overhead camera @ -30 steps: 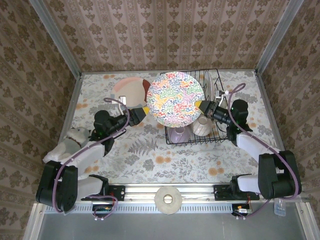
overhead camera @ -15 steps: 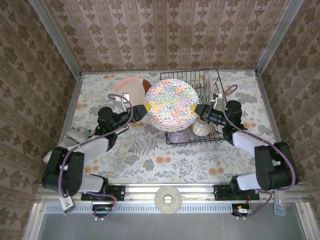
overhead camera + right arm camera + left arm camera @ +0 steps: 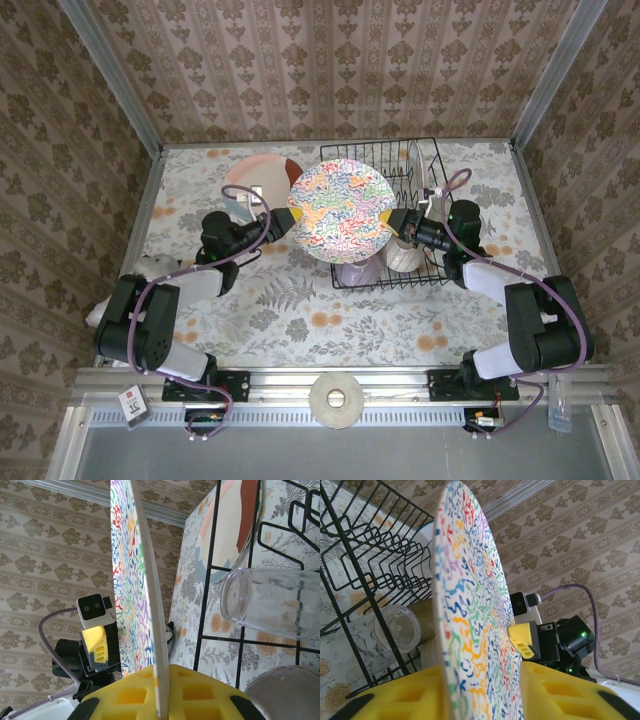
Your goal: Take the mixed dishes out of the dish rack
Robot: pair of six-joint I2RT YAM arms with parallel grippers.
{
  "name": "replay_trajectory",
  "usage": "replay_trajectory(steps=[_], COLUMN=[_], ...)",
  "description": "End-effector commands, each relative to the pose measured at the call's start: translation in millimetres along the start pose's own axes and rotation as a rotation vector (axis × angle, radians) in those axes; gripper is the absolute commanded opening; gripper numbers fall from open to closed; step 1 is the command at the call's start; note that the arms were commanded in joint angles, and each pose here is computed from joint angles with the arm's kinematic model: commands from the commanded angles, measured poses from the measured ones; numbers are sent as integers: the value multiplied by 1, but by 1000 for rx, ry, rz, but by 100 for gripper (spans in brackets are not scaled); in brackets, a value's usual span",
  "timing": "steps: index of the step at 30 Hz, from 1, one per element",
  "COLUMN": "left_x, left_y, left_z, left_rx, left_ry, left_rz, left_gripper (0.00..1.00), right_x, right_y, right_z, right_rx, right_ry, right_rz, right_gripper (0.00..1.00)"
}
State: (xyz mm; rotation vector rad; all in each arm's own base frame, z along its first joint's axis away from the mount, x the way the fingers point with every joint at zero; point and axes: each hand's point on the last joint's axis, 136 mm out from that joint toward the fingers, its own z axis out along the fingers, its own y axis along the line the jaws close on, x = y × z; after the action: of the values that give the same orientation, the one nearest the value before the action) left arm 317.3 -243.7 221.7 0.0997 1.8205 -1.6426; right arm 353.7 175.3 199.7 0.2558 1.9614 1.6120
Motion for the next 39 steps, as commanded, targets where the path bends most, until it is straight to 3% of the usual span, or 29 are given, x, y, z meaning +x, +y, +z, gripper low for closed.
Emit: replay_trajectory(steps=[1, 11, 18, 26, 29, 36, 37, 39], left_x=[-10, -7, -7, -10, -15, -32, -40, -53], left_y=[-13, -4, 11, 10, 6, -7, -6, -10], left_z=[3, 5, 5, 2, 0, -7, -9, -16], left_rx=[37, -1, -69, -95, -100, -99, -108, -108], left_ry=[-10, 2, -3, -41, -61, -116, -151, -195], left_rz=[40, 14, -52, -99, -104, -107, -107, -107], left_gripper=[35, 21, 0, 0, 0, 0, 0, 0], right_x=[-8, -5, -3, 1, 4, 11, 12, 14], right_y=[30, 32, 36, 39, 42, 54, 55, 58], right_z=[4, 6, 5, 7, 8, 6, 5, 4], right_rx=[-88, -93, -97, -92, -100, -115, -114, -112], right_ry=[7, 18, 23, 37, 47, 52, 50, 51], right_rz=[-85, -90, -103, -121, -136, -196, -203, -224], right_gripper=[0, 0, 0, 2, 21, 94, 100, 100])
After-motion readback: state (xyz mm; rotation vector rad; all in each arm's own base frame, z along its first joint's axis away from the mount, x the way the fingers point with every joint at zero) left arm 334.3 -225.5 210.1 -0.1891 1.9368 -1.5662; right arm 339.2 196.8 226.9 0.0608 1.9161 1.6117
